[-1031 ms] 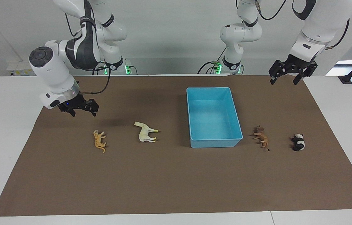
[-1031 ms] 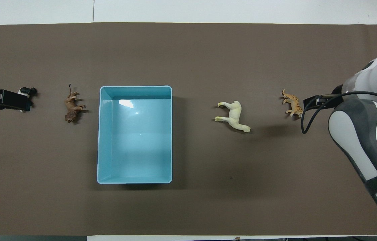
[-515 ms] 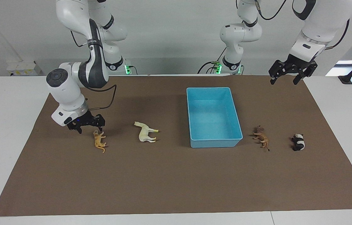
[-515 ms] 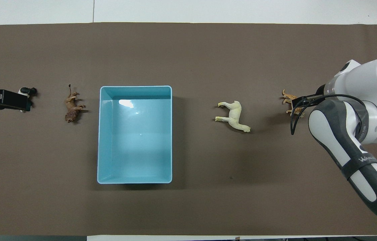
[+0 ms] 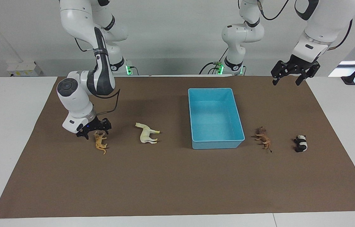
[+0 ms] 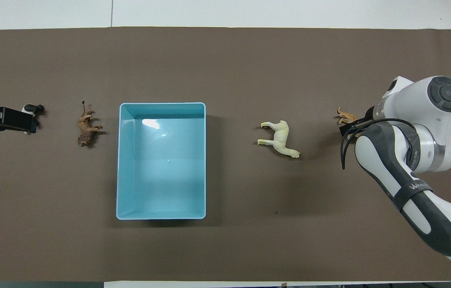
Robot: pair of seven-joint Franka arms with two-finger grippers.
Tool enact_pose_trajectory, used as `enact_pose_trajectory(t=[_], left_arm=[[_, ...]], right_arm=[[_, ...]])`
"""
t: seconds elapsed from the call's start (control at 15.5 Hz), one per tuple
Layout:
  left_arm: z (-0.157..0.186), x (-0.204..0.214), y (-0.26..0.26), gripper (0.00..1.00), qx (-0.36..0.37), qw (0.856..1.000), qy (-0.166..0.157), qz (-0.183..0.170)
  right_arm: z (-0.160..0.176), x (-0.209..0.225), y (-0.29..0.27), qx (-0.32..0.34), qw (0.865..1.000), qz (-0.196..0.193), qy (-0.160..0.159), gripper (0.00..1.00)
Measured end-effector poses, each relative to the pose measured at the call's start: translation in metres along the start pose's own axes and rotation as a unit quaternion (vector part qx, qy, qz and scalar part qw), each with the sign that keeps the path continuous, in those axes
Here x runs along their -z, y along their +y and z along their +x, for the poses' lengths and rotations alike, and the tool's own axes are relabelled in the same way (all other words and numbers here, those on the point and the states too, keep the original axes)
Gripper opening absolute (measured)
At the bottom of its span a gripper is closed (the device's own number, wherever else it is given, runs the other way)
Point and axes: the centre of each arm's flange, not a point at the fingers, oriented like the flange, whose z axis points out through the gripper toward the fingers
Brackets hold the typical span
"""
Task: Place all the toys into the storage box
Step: 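Reach the right gripper to the tan tiger toy and grasp it, then lift the tiger with the right gripper while the left gripper reaches the horse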
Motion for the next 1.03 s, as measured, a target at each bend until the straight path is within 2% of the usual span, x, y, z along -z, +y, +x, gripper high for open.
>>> enact_pose_trajectory(t=[0.45,0.58,0.64,0.71,0.77,0.97,1.03], left_arm=[[0.0,0.0,0.0,1.0,0.0,1.0,0.0,0.0],[0.0,0.0,0.0,1.0,0.0,1.0,0.0,0.0],[0.0,0.0,0.0,1.0,0.0,1.0,0.0,0.0],[0.0,0.0,0.0,1.0,0.0,1.0,0.0,0.0],[0.0,0.0,0.0,1.0,0.0,1.0,0.0,0.0],[0.0,0.0,0.0,1.0,0.0,1.0,0.0,0.0],[0.0,0.0,0.0,1.0,0.0,1.0,0.0,0.0]], right_arm=[[0.001,-0.022,0.004,0.002,1.0,-0.002,0.0,1.0],[0.0,-0.023,0.004,0.002,1.0,-0.001,-0.001,0.97],[0.0,-0.024,0.003,0.0,1.0,0.001,-0.002,0.91],[-0.001,-0.025,0.003,-0.003,1.0,0.004,-0.002,0.91],[-0.002,-0.026,0.003,-0.006,1.0,0.007,-0.002,0.86],[-0.003,-0.024,0.003,-0.01,1.0,0.01,0.001,0.59],[-0.004,-0.024,0.003,-0.011,1.0,0.01,0.003,0.59]])
